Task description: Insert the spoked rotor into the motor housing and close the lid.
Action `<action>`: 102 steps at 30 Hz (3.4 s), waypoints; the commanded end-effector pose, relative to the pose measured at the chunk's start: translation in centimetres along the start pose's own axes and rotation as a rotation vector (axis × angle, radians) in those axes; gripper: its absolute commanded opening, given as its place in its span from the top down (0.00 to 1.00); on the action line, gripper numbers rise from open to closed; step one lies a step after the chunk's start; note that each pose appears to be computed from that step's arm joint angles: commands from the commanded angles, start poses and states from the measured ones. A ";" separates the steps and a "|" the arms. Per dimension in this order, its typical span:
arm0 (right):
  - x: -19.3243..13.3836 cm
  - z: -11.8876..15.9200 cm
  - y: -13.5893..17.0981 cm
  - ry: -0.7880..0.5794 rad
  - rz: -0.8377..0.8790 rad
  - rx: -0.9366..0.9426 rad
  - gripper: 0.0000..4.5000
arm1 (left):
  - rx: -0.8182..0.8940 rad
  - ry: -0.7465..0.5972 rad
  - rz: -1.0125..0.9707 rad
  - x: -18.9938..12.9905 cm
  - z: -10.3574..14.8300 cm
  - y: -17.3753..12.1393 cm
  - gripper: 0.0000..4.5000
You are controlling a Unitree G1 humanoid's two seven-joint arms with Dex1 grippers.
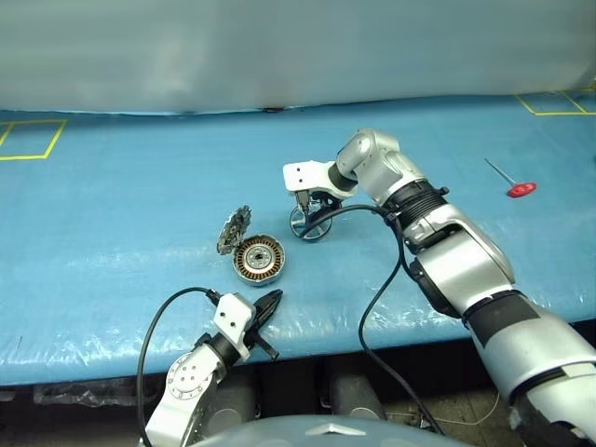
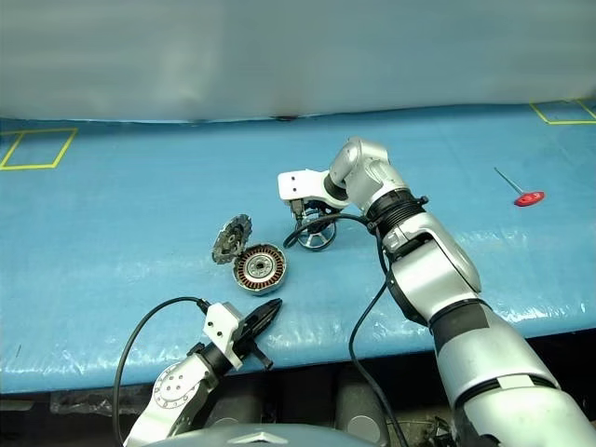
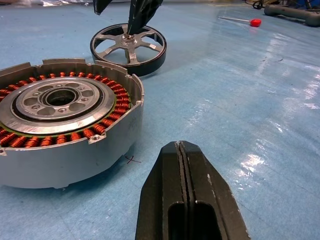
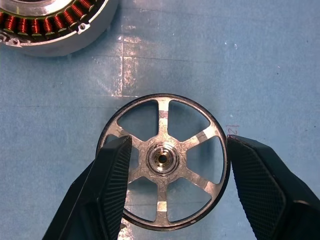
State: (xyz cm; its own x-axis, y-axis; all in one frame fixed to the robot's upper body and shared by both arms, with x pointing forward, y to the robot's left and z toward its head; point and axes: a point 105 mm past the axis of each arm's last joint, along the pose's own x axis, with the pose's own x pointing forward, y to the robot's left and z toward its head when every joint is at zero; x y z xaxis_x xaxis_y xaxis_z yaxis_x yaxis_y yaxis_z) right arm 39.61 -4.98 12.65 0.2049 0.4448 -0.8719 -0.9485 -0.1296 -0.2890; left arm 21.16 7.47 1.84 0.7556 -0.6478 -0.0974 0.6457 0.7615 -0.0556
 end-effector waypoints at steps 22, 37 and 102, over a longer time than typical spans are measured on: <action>1.2 -1.2 0.3 0.027 -0.006 0.028 0.29 | -0.022 -0.005 0.001 -0.1 0.0 -0.6 1.00; 0.9 -1.1 -0.5 0.042 -0.042 0.014 0.62 | -0.031 -0.007 0.002 0.0 -0.2 -0.9 1.00; -4.5 5.0 5.4 -0.552 -0.242 -0.015 0.62 | 0.068 -0.128 0.128 -0.4 2.9 2.0 1.00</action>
State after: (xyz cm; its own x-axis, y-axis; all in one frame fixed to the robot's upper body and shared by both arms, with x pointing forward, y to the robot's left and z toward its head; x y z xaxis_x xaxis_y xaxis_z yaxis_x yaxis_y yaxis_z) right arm 32.68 -3.54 15.23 0.2517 0.8239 -0.5078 -0.9010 0.0080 -0.4337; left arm 22.27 9.06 2.81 0.8324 -0.5521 -0.0474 0.5519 0.8337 -0.0189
